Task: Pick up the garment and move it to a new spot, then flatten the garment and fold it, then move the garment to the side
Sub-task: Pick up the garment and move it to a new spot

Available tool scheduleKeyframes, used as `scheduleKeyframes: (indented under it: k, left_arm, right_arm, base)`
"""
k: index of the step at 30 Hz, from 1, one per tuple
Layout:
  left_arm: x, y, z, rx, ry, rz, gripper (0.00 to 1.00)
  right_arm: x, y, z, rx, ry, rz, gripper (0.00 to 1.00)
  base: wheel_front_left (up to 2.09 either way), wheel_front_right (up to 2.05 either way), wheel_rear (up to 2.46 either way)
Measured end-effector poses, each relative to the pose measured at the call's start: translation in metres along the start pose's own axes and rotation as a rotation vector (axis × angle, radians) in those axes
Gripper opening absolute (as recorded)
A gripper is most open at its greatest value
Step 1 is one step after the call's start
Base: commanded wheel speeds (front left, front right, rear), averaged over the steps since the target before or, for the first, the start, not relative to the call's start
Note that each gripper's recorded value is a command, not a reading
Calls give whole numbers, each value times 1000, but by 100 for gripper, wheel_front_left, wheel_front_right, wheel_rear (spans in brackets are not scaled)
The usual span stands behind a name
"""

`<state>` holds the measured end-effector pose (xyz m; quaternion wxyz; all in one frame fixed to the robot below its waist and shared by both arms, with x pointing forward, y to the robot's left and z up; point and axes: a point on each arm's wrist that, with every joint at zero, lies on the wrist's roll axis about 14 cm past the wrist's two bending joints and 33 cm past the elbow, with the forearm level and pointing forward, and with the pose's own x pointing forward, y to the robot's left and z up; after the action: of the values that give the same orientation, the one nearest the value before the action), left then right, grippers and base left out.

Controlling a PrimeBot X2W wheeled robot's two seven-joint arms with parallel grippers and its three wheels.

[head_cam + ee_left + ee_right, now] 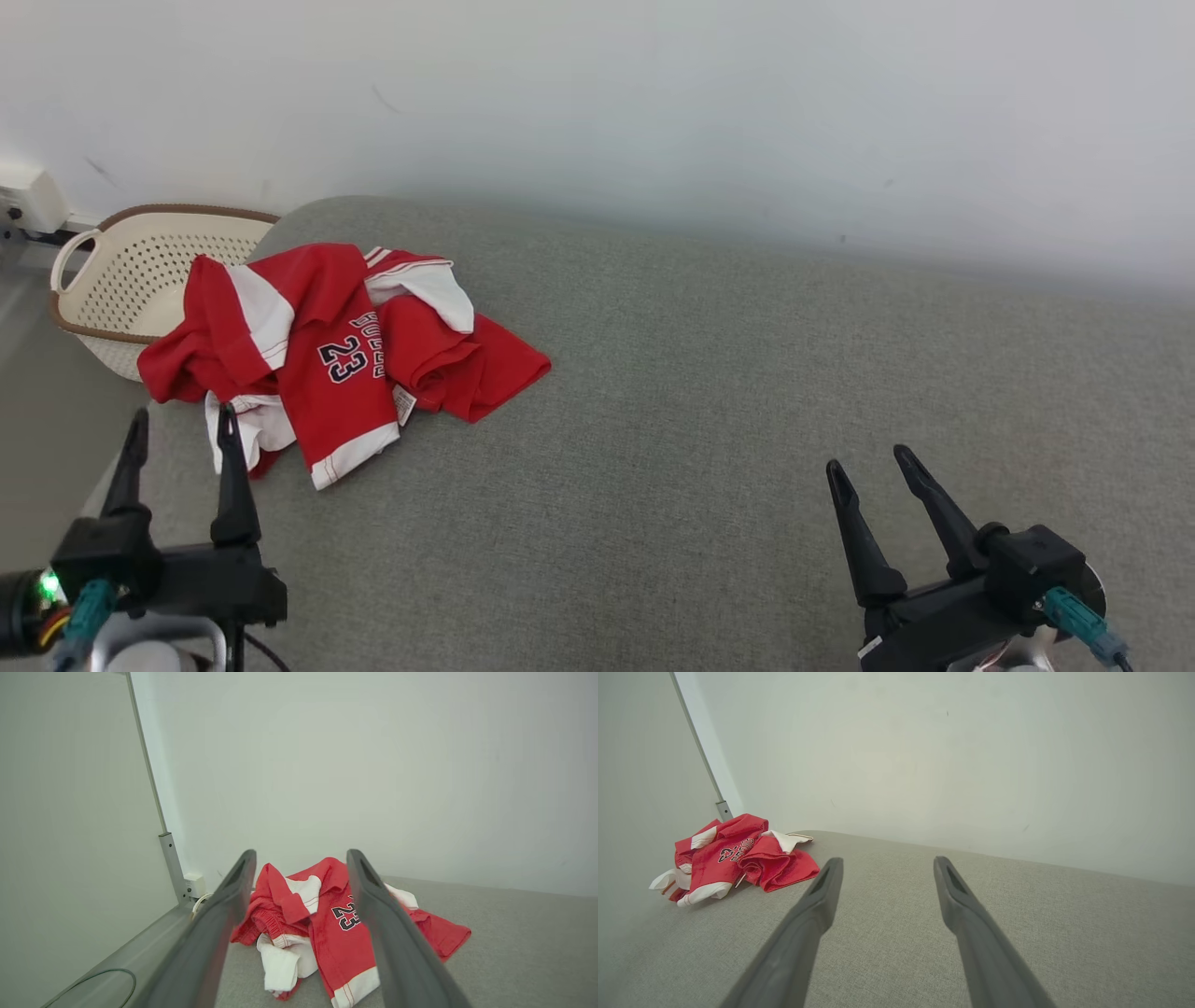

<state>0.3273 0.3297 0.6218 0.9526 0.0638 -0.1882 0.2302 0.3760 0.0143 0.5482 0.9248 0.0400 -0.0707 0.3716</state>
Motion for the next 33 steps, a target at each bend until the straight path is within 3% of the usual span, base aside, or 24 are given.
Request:
scheduleKeyframes:
  k: [10,21,33]
  left_arm:
    - [61,-30,12,-3,-48,-74,100]
    - [114,-73,-9,-6,-6,-153,100]
    - [145,-100,-73,5,162,-191,100]
  right_arm:
    - [2,-22,-1,-2,3,-29,100]
    - [-9,-52,-12,1,28,-99,100]
    - [-19,-79,-24,5,51,-167,100]
  base:
    - [0,0,0]
    - [0,0,0]
    - [0,0,0]
